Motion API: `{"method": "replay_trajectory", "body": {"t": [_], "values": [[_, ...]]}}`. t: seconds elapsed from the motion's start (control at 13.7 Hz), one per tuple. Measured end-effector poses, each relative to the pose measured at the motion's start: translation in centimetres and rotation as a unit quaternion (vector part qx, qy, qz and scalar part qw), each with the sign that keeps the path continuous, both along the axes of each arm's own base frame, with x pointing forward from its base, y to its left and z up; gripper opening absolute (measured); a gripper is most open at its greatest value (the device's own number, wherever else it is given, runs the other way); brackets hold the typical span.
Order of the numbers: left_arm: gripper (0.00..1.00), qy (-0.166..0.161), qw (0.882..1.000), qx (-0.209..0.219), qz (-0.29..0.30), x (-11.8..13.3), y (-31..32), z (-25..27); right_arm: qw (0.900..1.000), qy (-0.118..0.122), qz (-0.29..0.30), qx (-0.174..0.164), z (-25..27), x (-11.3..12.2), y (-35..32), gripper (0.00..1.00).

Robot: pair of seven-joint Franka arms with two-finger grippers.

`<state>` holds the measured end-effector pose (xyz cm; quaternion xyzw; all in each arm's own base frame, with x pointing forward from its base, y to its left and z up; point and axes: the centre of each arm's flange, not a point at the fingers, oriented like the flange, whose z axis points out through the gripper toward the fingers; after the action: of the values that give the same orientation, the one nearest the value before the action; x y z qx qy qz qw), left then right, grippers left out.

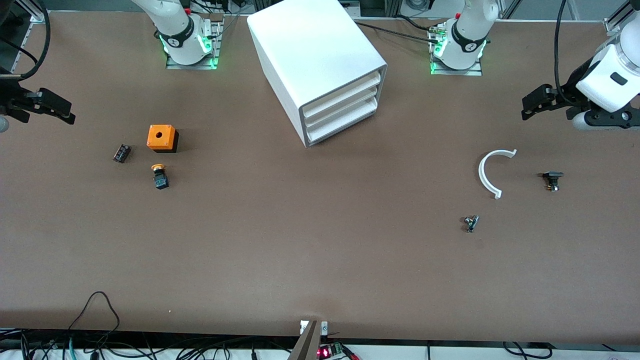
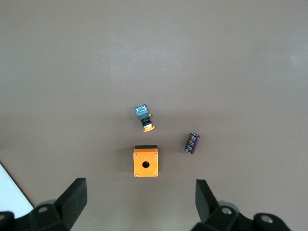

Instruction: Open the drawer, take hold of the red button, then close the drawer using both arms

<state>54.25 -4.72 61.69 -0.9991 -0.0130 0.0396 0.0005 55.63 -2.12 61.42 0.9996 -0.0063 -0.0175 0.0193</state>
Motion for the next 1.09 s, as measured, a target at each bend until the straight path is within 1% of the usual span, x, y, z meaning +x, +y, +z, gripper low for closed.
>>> {"method": "replay_trajectory", "body": {"t": [0.22, 0.44, 0.66, 0.88, 0.95, 1.09], "values": [[1.00, 0.009, 1.000, -0.001, 0.000, 0.3, 0.1, -0.7, 1.000, 0.003, 0.002, 0.000, -0.3, 0.1, 0.3, 1.00], [1.00, 0.023, 1.000, -0.002, 0.000, 1.0, 0.1, -2.2, 1.000, 0.014, 0.011, -0.001, -1.5, 0.7, 1.3, 1.00], [1.00, 0.026, 1.000, -0.002, -0.006, 1.0, -0.5, -2.4, 0.999, 0.030, 0.026, 0.000, -3.3, 1.5, 3.1, 1.00], [1.00, 0.027, 1.000, -0.002, -0.010, 1.0, -0.9, -2.4, 0.999, 0.033, 0.030, 0.007, -3.7, 1.7, 3.7, 1.00], [1.00, 0.032, 0.999, -0.002, -0.010, 1.0, -0.9, -2.7, 0.999, 0.033, 0.031, 0.007, -3.7, 1.7, 3.9, 1.00], [1.00, 0.056, 0.998, -0.003, -0.010, 1.5, -0.8, -4.5, 0.999, 0.033, 0.035, 0.008, -3.6, 1.6, 4.4, 1.00]]}}
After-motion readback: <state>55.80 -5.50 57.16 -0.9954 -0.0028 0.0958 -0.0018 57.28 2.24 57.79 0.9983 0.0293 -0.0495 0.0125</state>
